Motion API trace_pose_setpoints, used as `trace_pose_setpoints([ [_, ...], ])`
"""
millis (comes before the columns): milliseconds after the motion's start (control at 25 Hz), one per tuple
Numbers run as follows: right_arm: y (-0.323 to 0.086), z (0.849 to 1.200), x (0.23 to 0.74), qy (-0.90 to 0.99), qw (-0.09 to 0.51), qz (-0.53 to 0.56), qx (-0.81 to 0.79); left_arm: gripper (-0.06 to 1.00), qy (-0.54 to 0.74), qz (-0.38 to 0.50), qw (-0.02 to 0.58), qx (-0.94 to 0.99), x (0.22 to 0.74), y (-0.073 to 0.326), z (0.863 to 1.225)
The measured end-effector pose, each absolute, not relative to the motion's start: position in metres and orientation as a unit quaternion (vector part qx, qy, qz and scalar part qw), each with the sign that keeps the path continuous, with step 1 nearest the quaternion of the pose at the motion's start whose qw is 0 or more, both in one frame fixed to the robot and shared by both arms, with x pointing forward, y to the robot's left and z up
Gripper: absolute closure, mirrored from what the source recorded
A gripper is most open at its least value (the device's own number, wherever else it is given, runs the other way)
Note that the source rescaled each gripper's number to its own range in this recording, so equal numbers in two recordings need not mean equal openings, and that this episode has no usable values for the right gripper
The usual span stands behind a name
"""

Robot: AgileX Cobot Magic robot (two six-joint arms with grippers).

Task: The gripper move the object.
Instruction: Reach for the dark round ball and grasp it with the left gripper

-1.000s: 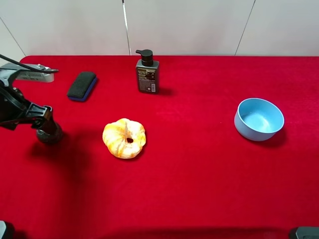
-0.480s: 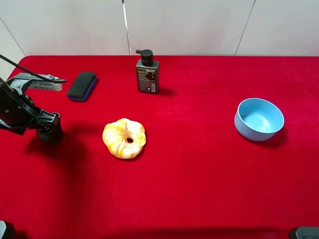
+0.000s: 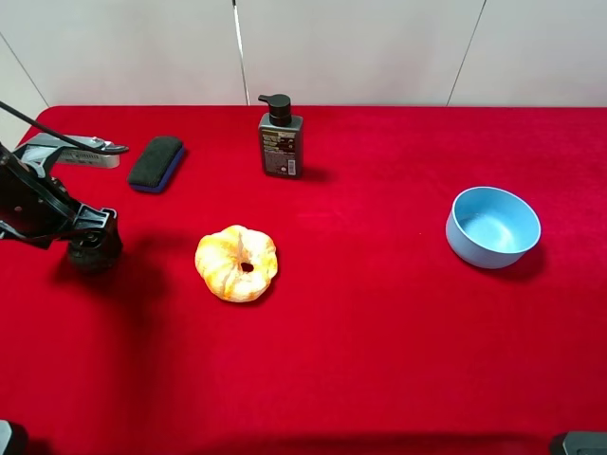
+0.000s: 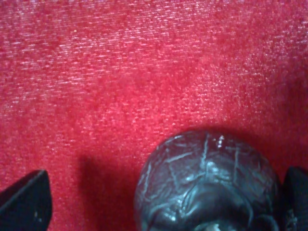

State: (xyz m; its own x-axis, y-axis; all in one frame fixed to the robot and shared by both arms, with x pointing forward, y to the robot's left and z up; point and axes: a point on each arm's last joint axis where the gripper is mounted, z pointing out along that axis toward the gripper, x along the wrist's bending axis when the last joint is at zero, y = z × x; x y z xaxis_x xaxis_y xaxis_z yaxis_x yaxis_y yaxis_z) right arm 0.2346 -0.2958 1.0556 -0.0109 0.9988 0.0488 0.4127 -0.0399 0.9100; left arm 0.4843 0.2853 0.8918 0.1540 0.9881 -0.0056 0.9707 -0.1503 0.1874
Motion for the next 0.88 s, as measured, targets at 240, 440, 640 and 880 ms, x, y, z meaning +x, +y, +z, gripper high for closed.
trace_pose_setpoints([
  [240, -0.2958, 1.0556, 0.2346, 0.588, 0.367, 0.4, 0.6, 0.09, 0.648, 0.059, 0.073, 0.756, 0.4843, 0.2853, 0.8918],
  [440, -0.2958, 1.0556, 0.2346, 0.588, 0.367, 0.4, 0.6, 0.09, 0.644, 0.063, 0.076, 0.759, 0.485, 0.2853, 0.892],
  [640, -0.2958, 1.0556, 0.2346, 0.588, 0.367, 0.4, 0.6, 0.09, 0.64, 0.062, 0.078, 0.762, 0.4853, 0.2848, 0.892],
  [880, -0.2958, 1.0556, 0.2346, 0.588, 0.367, 0.4, 0.6, 0.09, 0.631, 0.054, 0.09, 0.769, 0.4853, 0.2821, 0.8921],
])
